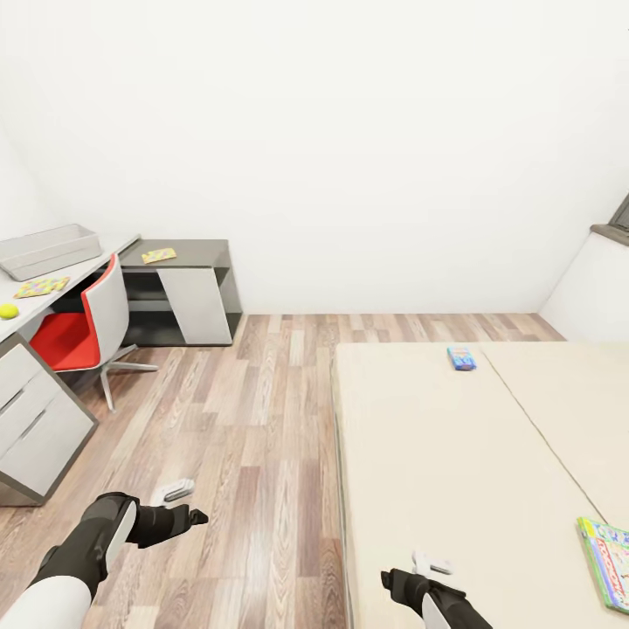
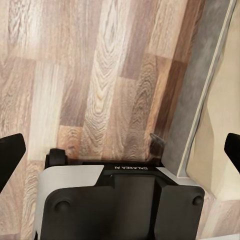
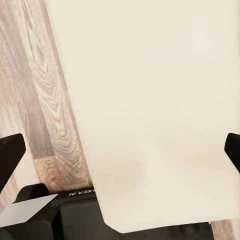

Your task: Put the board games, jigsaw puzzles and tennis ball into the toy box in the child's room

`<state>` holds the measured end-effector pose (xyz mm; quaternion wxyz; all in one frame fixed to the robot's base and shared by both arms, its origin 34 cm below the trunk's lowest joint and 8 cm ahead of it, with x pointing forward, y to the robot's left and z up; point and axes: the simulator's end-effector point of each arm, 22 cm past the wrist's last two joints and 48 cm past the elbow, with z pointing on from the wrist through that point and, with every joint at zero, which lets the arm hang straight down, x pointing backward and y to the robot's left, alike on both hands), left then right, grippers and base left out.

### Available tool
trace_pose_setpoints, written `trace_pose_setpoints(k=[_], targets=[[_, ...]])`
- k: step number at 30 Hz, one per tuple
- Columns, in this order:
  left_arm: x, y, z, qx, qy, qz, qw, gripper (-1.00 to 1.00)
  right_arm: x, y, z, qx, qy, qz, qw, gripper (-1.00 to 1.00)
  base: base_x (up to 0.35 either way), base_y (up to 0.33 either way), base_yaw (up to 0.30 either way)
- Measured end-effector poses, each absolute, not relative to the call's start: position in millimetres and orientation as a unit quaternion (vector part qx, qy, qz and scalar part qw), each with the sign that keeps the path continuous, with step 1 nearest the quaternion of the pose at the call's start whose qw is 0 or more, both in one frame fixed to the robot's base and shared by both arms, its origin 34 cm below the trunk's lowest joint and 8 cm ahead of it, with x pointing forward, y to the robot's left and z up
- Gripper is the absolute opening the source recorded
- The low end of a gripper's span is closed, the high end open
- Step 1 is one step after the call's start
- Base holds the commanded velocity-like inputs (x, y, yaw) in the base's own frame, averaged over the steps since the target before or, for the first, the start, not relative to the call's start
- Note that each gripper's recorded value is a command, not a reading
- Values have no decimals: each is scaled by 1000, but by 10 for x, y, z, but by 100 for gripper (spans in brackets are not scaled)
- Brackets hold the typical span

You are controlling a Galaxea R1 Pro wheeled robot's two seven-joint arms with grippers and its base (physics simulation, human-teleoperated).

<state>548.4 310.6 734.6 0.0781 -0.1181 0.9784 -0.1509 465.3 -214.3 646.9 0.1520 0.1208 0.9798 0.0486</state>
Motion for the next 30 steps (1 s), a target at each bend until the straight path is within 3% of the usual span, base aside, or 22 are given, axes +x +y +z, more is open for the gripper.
trace_pose_setpoints(k=[21,30], targets=[[5485,3108,7346,-118,978,-150,78,100,4650,-2149,6467,122,980,48,152,100,-6,-1,0],[5475,3027,7331,-116,978,-154,76,100,4670,-2049,6476,122,979,53,157,100,0,-103,0]])
